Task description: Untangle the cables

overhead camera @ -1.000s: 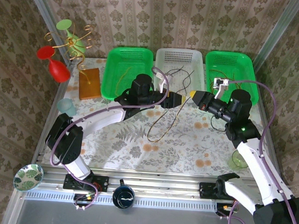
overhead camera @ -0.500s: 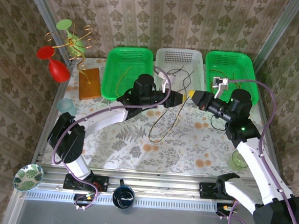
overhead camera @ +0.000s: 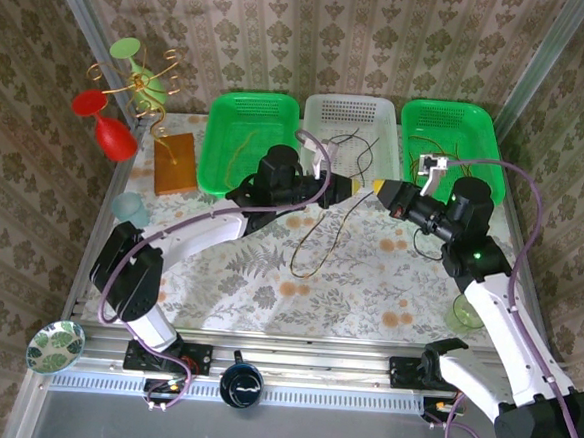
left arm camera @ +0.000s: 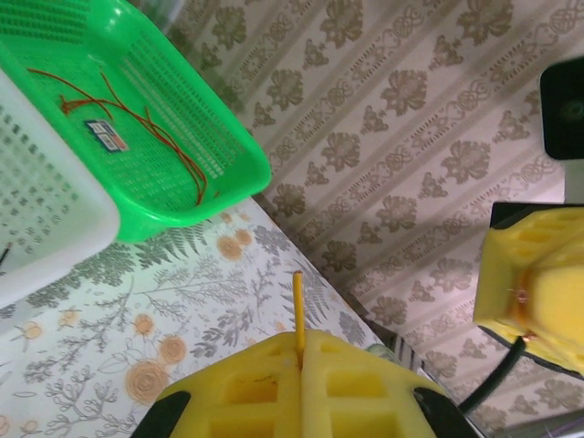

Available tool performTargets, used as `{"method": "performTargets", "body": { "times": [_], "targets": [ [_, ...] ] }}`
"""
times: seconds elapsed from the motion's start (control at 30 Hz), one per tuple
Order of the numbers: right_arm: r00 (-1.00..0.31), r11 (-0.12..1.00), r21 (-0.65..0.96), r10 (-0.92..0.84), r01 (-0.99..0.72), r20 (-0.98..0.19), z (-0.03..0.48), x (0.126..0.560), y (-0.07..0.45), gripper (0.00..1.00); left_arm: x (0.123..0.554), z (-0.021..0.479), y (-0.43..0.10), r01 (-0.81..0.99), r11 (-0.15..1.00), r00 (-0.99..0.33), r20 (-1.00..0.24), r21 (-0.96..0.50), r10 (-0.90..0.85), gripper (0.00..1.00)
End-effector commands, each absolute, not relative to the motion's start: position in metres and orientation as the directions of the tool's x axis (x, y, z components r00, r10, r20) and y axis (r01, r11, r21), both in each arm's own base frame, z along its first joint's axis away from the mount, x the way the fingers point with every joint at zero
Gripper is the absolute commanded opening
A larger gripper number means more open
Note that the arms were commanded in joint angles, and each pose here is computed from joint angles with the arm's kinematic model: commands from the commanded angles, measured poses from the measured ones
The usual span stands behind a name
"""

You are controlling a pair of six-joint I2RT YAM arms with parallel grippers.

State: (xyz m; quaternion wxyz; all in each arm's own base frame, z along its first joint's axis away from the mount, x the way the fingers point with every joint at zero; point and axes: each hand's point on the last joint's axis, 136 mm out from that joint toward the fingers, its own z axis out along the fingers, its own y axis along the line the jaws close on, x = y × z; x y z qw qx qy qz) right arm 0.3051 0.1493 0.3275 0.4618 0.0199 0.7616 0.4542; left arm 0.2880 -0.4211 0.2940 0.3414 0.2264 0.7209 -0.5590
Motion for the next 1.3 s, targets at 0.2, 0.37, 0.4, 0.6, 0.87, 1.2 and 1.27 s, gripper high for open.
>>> {"method": "performTargets", "body": {
  "times": [0.2,0.37,0.4,0.6,0.87,1.2,1.27],
  "targets": [
    [-0.607,0.666,0.713,0.480,-0.219,-0.634,0.272,0.300,0.127,0.27,0.294,0.298,-0.414,0.710,0.346,-0.625,-0.775,-0.613,-0.091,0.00],
    [-0.613,0.620,0.739,0.483,-0.265,-0.625,0.278,0.296,0.135,0.61,0.292,0.291,-0.416,0.706,0.353,-0.635,-0.769,-0.614,-0.068,0.00],
    [-0.612,0.617,0.739,0.483,-0.270,-0.627,0.279,0.295,0.135,0.64,0.293,0.290,-0.416,0.704,0.353,-0.638,-0.767,-0.617,-0.069,0.00],
    [-0.610,0.665,0.726,0.506,-0.175,-0.610,0.267,0.299,0.121,0.77,0.291,0.290,-0.416,0.700,0.346,-0.644,-0.761,-0.624,-0.070,0.00],
    [-0.559,0.680,0.733,0.618,0.028,-0.553,0.246,0.298,0.092,0.80,0.289,0.292,-0.414,0.705,0.347,-0.640,-0.766,-0.618,-0.065,0.00],
    [-0.603,0.624,0.773,0.662,0.114,-0.446,0.204,0.314,0.100,0.80,0.287,0.294,-0.412,0.708,0.347,-0.639,-0.767,-0.615,-0.058,0.00],
    [-0.622,0.620,0.775,0.655,0.120,-0.428,0.197,0.319,0.104,0.80,0.287,0.294,-0.412,0.708,0.349,-0.637,-0.768,-0.613,-0.057,0.00]
  ]
}}
